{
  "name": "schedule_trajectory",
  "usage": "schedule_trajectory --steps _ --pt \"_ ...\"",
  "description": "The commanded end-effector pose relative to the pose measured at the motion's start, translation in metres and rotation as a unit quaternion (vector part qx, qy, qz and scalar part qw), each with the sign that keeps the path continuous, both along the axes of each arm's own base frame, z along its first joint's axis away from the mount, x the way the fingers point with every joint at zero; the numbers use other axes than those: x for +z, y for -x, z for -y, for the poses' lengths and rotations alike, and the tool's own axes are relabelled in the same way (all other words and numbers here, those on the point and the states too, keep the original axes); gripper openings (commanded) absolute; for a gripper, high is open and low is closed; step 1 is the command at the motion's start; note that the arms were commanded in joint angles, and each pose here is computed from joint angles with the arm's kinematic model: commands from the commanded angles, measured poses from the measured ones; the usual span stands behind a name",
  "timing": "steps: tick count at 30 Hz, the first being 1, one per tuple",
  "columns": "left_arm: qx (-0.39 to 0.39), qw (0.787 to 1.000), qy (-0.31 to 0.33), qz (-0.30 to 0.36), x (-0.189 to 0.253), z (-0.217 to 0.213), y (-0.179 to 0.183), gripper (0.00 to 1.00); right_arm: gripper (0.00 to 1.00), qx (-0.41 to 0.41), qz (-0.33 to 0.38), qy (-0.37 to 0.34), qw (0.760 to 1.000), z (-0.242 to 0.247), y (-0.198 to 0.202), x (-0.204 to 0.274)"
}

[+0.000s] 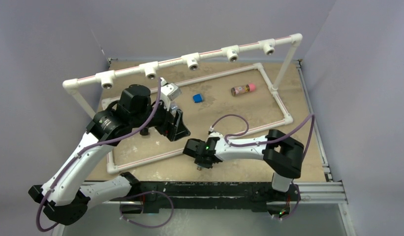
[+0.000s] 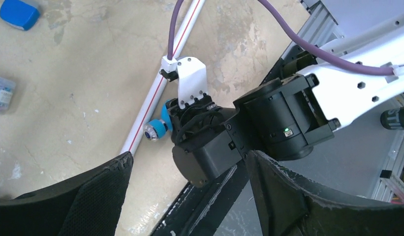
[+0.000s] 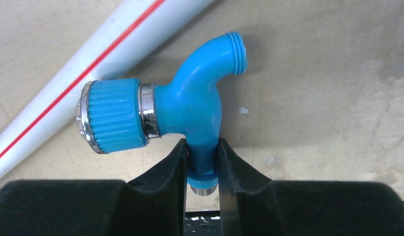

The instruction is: Install the water faucets

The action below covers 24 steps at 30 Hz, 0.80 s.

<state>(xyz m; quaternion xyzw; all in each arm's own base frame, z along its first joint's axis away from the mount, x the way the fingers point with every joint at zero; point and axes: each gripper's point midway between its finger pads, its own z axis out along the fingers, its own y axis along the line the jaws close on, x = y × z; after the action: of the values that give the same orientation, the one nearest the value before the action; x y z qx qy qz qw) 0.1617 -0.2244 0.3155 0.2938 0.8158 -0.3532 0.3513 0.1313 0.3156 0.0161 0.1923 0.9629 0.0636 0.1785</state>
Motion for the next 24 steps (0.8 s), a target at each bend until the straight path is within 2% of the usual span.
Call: schedule_trajectory --steps 1,4,10,18,24 --pt "0.034 0.999 -0.016 -0.034 -0.013 -0.004 -0.002 0.84 0.26 0.0 0.042 -0.005 0.999 -0.013 -0.018 0.011" --pt "0.046 0.998 -0.019 -0.049 -0.018 -0.005 -0.001 0.83 0.38 0.005 0.049 -0.016 0.999 -0.014 -0.019 0.019" --pt "0.069 0.995 -0.024 -0.062 -0.022 -0.009 -0.003 0.83 0.49 0.017 0.069 -0.047 0.996 -0.015 -0.021 0.041" --pt "0.085 0.99 -0.028 -0.106 -0.04 -0.009 0.002 0.82 0.53 0.031 0.099 -0.082 0.991 0.004 -0.018 0.077" --pt "0.115 0.975 -0.042 -0.183 -0.074 -0.011 0.014 0.75 0.55 0.036 0.135 -0.079 0.987 0.035 -0.018 0.101"
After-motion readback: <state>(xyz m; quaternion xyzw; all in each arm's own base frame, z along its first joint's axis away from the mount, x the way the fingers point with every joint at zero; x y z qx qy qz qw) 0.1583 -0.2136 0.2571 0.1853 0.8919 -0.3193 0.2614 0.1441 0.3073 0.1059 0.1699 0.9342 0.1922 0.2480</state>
